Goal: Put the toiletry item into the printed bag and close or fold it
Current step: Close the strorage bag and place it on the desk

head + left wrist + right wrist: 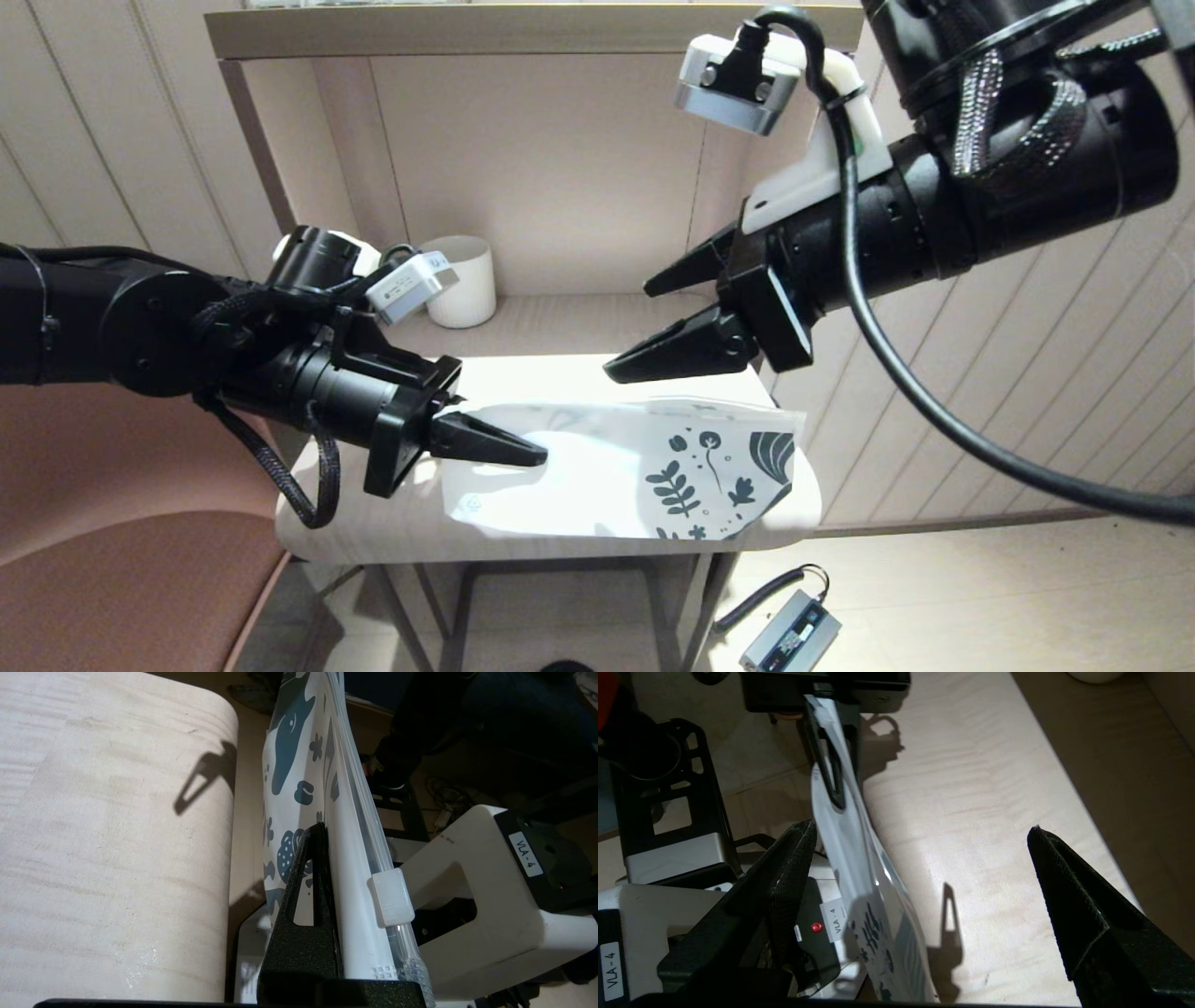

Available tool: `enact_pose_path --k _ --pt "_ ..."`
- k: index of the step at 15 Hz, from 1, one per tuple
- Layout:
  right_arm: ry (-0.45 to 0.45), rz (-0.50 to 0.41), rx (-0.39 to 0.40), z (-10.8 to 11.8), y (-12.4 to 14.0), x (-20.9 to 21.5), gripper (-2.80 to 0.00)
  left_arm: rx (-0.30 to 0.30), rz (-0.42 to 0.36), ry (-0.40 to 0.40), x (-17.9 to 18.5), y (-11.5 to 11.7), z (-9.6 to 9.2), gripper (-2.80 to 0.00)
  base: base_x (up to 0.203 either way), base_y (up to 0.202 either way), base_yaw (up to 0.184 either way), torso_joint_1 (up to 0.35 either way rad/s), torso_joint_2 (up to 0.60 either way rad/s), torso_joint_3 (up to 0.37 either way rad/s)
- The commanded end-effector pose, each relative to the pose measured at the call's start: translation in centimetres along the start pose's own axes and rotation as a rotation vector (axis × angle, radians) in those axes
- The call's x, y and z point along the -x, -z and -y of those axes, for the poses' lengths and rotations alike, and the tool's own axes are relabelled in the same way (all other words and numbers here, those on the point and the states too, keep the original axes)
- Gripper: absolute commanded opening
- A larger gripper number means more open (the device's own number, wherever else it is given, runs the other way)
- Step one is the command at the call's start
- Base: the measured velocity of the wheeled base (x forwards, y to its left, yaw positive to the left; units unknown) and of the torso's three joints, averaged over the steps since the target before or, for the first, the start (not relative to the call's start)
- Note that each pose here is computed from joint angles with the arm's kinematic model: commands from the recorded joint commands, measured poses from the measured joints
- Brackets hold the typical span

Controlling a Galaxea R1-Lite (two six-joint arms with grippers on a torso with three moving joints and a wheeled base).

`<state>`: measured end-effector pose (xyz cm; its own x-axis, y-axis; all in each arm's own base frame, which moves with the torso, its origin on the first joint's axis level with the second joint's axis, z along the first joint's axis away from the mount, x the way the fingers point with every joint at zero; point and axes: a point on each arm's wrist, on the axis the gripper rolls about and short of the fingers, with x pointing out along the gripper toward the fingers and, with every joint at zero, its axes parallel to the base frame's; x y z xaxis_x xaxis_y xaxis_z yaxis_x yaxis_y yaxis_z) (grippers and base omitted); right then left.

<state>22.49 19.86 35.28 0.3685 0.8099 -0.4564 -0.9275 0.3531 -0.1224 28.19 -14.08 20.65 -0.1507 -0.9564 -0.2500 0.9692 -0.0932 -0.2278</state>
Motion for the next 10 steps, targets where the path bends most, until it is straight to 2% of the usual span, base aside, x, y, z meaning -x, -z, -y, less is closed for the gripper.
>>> enact_pose_path --k 1,5,10 --pt "-0.069 -0.020 0.032 -1.2 -0.1 -2.5 0.00 0.005 0.001 0.009 -0.2 0.1 -0.4 -2.80 0.000 0.000 0.000 0.000 0.00 0.000" --pt "-0.130 -0.028 0.059 -2.4 -0.1 -5.6 0.00 0.010 0.000 0.010 -0.3 0.3 -0.6 -2.80 0.000 0.000 0.000 0.000 0.00 0.000" --pt "-0.157 -0.007 0.090 -3.3 -0.3 -8.0 0.00 0.010 0.000 0.010 -0.3 0.3 -0.6 -2.80 0.000 0.000 0.000 0.000 0.00 0.000"
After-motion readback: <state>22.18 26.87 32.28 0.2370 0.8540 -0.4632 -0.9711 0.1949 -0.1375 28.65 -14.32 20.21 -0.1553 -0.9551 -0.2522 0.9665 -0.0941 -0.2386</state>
